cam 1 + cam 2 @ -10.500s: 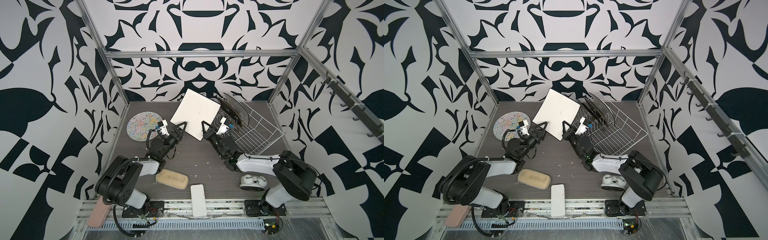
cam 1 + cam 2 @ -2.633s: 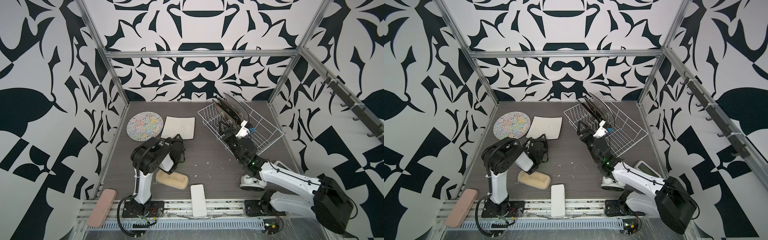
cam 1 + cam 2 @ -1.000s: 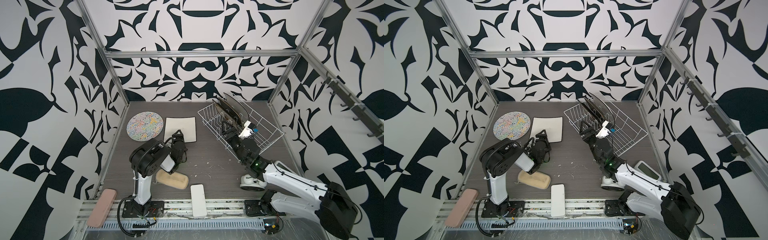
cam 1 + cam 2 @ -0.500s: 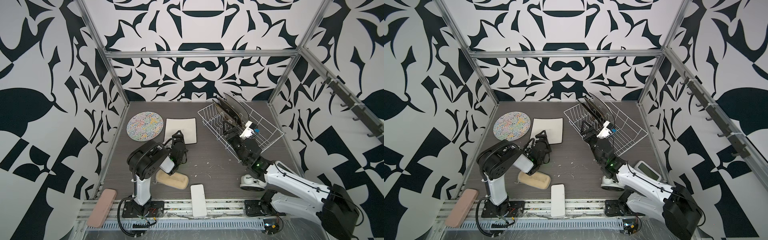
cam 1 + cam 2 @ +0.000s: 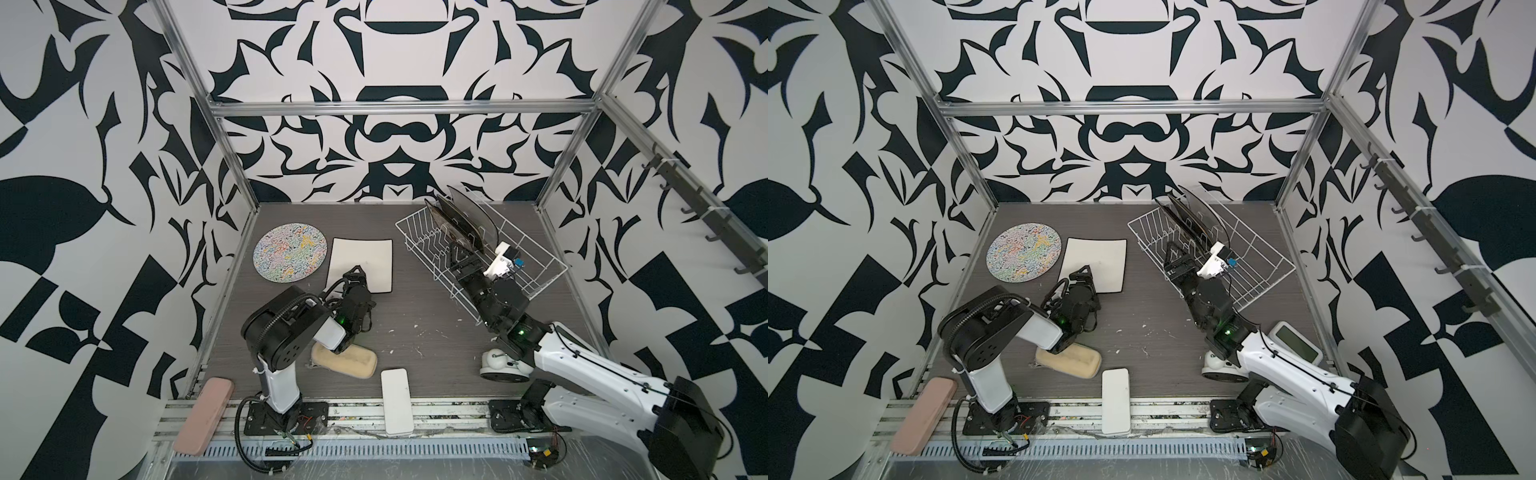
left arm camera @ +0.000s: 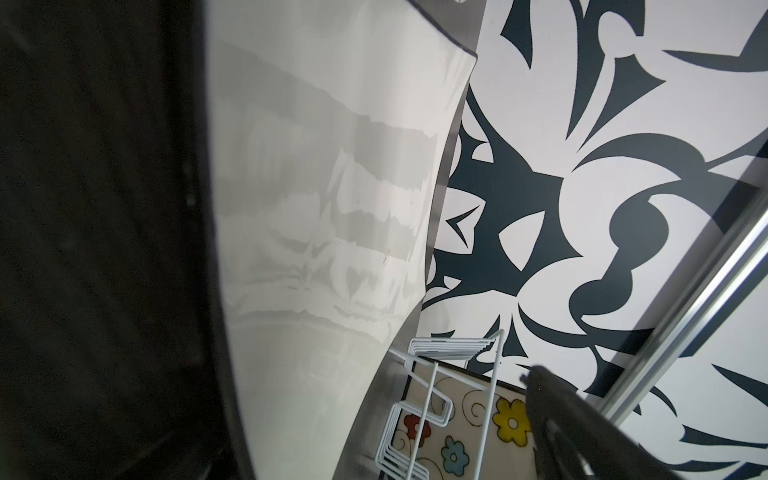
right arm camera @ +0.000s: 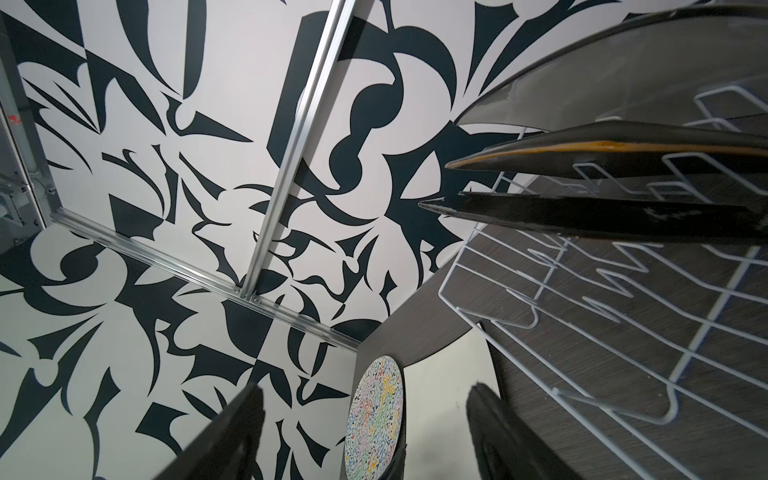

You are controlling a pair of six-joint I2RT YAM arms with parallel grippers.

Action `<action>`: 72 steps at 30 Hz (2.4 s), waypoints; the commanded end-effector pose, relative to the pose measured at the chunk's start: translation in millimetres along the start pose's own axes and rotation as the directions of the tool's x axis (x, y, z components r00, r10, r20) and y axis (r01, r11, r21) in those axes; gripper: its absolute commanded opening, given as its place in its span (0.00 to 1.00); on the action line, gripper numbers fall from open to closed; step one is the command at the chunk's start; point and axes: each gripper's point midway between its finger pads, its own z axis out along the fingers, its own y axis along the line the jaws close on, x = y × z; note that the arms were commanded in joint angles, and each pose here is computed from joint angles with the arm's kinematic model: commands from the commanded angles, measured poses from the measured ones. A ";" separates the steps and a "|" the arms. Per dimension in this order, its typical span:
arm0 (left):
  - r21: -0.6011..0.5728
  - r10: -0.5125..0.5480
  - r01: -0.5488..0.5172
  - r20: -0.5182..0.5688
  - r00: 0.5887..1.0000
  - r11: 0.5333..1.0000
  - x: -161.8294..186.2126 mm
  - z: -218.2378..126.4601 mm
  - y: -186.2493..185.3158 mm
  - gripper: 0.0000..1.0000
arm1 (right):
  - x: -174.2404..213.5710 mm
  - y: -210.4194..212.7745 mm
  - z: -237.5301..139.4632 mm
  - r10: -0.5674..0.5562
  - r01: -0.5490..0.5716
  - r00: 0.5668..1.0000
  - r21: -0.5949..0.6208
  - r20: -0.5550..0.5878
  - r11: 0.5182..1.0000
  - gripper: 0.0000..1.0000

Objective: Unload the plates from the dish rack

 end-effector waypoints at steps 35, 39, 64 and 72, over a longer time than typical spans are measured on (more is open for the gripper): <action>-0.470 0.156 -0.094 0.096 0.983 0.878 -19.1 -39.1 40.6 0.99 | -30.8 1.0 -23.3 0.013 -0.014 0.995 0.008 0.099 1.000 0.80; -0.473 0.173 -0.114 0.083 0.981 0.874 -18.7 -42.7 36.5 0.99 | -32.8 1.8 -24.4 -0.008 0.007 0.995 0.014 0.103 1.000 0.80; -0.113 0.785 -0.784 -0.048 0.618 0.610 22.1 -63.0 -91.1 0.99 | -62.6 36.6 -17.9 -0.844 0.913 0.408 0.157 -0.348 0.376 0.81; 0.117 0.843 -0.836 -0.113 0.526 0.537 66.6 -58.8 -109.8 0.99 | -96.0 14.4 -2.7 -0.834 0.978 0.197 0.159 -0.516 0.133 0.82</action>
